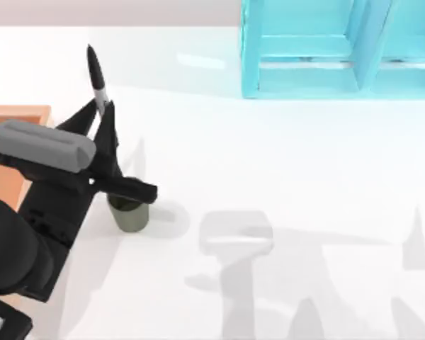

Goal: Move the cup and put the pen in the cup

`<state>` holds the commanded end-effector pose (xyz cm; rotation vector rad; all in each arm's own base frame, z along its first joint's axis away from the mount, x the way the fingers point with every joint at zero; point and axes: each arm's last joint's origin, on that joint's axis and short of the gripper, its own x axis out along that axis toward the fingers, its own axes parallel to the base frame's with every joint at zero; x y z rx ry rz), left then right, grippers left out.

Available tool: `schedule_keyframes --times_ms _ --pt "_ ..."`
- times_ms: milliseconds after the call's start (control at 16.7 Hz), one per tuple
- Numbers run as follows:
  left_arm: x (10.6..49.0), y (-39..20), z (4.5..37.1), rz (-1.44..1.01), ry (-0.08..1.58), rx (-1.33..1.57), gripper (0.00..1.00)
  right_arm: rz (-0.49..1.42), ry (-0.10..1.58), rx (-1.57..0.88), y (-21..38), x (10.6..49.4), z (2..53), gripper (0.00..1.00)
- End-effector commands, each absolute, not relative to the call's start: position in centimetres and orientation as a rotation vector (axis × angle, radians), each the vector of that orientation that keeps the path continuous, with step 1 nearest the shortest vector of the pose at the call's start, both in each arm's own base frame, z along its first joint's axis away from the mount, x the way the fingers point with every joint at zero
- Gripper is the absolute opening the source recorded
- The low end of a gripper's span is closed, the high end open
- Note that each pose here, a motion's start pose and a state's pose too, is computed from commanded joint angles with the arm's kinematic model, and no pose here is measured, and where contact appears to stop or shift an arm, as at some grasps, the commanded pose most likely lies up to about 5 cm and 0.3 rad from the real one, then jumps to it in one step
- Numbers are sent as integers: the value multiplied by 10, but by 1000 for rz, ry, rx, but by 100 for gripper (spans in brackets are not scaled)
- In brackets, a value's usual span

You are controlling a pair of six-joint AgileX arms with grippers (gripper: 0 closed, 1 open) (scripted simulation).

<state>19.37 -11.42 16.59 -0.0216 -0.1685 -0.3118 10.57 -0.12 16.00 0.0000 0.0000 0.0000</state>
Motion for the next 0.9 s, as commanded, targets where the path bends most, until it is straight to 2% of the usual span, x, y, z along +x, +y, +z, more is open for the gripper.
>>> schedule_keyframes --times_ms 540,900 --pt "194 -114 166 -312 -169 -22 98 0 0 0 -1 106 160 100" --pt "194 -114 166 -312 -169 -22 100 0 0 0 -1 106 160 100"
